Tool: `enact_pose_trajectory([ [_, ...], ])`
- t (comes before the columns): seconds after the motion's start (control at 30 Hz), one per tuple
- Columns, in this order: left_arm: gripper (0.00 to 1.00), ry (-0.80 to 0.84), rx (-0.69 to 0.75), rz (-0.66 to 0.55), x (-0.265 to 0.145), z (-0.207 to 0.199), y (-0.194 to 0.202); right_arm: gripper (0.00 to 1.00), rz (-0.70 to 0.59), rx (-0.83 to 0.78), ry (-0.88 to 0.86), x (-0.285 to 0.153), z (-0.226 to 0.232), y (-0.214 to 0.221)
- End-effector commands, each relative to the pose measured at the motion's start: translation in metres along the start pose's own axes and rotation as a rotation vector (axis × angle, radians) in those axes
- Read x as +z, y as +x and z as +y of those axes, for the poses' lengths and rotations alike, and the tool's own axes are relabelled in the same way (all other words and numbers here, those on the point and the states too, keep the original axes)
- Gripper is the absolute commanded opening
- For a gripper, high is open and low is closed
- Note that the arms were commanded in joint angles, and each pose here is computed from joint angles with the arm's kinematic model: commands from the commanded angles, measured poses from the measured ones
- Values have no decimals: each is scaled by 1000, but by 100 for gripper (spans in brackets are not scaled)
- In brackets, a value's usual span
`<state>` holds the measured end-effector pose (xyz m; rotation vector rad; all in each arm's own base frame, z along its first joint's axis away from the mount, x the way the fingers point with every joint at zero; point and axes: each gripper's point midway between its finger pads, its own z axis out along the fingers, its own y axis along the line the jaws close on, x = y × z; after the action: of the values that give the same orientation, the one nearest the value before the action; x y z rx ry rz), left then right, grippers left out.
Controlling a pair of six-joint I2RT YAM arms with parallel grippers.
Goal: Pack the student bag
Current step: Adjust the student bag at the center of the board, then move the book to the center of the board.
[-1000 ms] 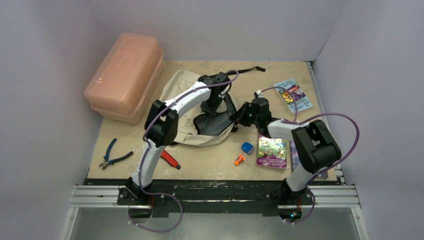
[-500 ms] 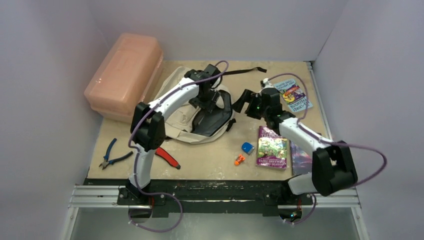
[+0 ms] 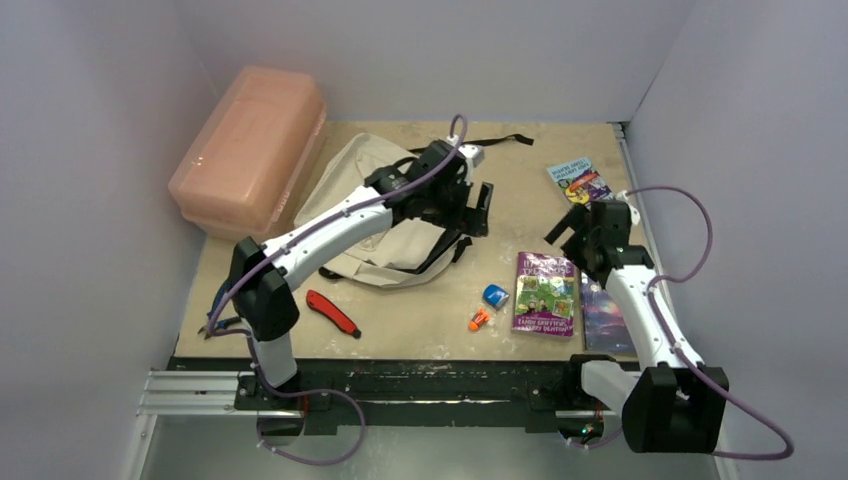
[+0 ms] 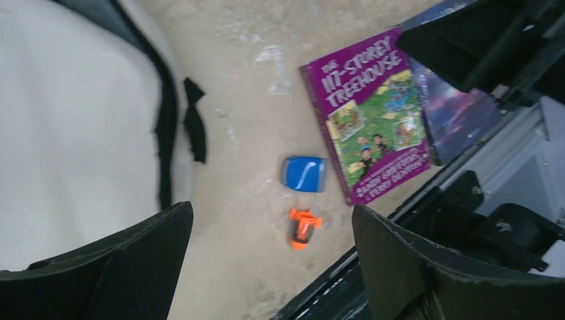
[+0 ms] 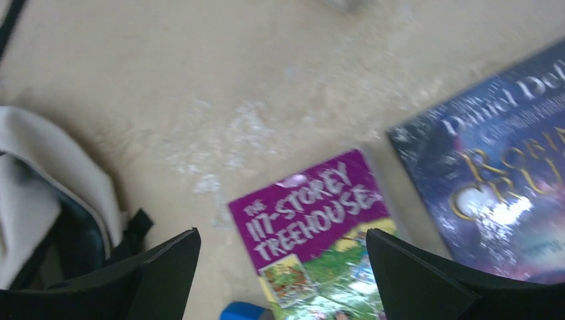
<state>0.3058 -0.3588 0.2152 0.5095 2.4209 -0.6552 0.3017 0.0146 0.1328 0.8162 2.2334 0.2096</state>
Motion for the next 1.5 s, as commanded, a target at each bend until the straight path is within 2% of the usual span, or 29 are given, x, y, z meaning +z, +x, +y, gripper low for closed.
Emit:
enact_pose_trajectory([
  [0.0, 88, 250, -104, -17, 32, -79, -3, 99, 44, 140, 100, -2, -52, 19],
  [0.13, 87, 319, -113, 43, 63, -115, 12, 99, 93, 197, 122, 9, -71, 32],
  [0.23, 80, 342, -128, 61, 90, -126, 20, 98, 133, 225, 97, 18, -75, 41],
  [0.4, 75, 323, -157, 113, 138, -123, 38, 89, 129, 192, 80, 24, -75, 38],
  [0.6, 66, 322, -235, 168, 174, -122, 52, 67, 103, 137, 35, 33, -70, 32],
  [0.83, 60, 299, -311, 179, 197, -118, 57, 66, 137, 106, 31, 53, -69, 33],
  [0.93, 58, 300, -337, 174, 204, -113, 49, 63, 166, 102, -4, 64, -63, 37],
  [1.03, 49, 340, -364, 166, 210, -111, 36, 58, 176, 102, -62, 73, -48, 32],
  [1.13, 45, 376, -370, 148, 216, -105, 20, 52, 156, 106, -136, 82, -25, 18],
  [1.27, 43, 398, -379, 67, 213, -89, -19, 51, 147, 101, -209, 98, 10, -5],
  [1.37, 43, 391, -384, 10, 208, -70, -45, 54, 152, 60, -230, 110, 30, -20],
  [1.47, 47, 352, -369, -16, 200, -49, -59, 67, 157, 9, -201, 114, 32, -29],
])
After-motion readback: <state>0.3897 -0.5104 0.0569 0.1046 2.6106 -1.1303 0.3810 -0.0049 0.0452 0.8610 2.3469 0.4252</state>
